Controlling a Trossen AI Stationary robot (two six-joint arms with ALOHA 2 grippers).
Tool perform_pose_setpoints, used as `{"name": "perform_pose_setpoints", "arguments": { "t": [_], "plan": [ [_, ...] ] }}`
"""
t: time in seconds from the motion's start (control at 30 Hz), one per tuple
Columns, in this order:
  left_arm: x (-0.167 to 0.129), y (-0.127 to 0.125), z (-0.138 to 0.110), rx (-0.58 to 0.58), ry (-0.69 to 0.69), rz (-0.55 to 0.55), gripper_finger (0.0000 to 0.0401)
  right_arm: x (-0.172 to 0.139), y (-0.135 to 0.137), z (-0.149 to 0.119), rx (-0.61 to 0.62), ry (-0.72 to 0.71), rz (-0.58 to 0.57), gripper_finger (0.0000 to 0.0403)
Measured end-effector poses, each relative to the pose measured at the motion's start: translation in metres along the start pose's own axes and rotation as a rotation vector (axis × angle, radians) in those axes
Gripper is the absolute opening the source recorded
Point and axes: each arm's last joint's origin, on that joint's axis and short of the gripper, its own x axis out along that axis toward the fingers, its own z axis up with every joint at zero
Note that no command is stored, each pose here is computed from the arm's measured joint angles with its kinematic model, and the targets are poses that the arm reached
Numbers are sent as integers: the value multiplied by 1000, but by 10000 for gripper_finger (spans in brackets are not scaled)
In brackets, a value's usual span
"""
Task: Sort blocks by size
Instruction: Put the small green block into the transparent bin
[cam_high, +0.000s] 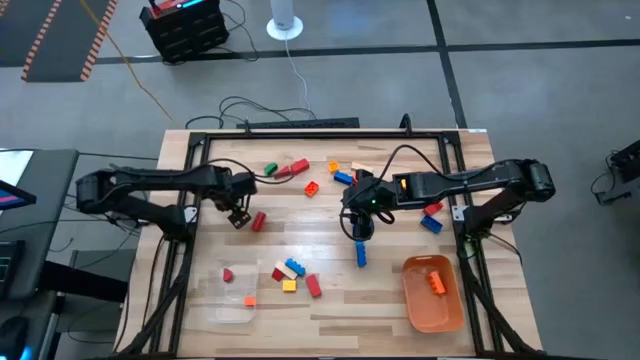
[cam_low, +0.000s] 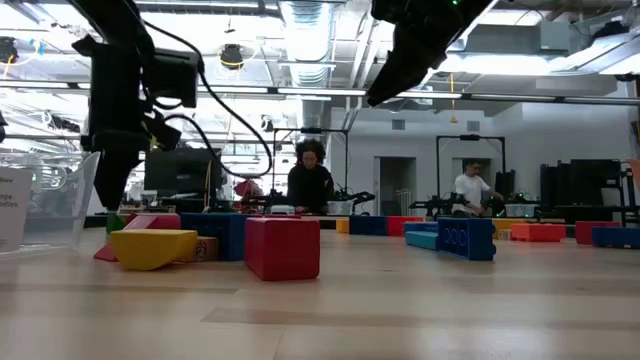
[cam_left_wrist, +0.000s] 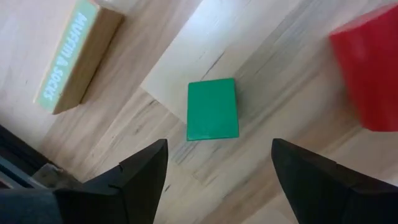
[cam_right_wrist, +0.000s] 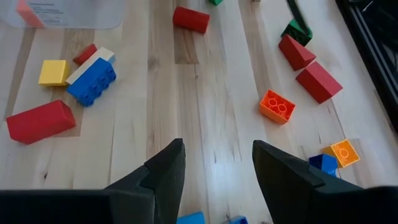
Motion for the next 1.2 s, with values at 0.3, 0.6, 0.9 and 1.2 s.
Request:
{"name": "perform_pose_setpoints", "arguments": {
  "t": [0.3,0.6,0.9,1.2],
  "plan": [
    [20,-6,11,70,33,37,282,0,0,2,2,-16,1,217],
    [34,3,11,44,75,37,258,0,0,1,-3,-15,1,217],
    [34,2,14,56,41,21,197,0,0,2,-3,-16,1,217],
    [25,1,23,81,6,-8,130,0,0,2,2,-16,1,217]
  ]
}}
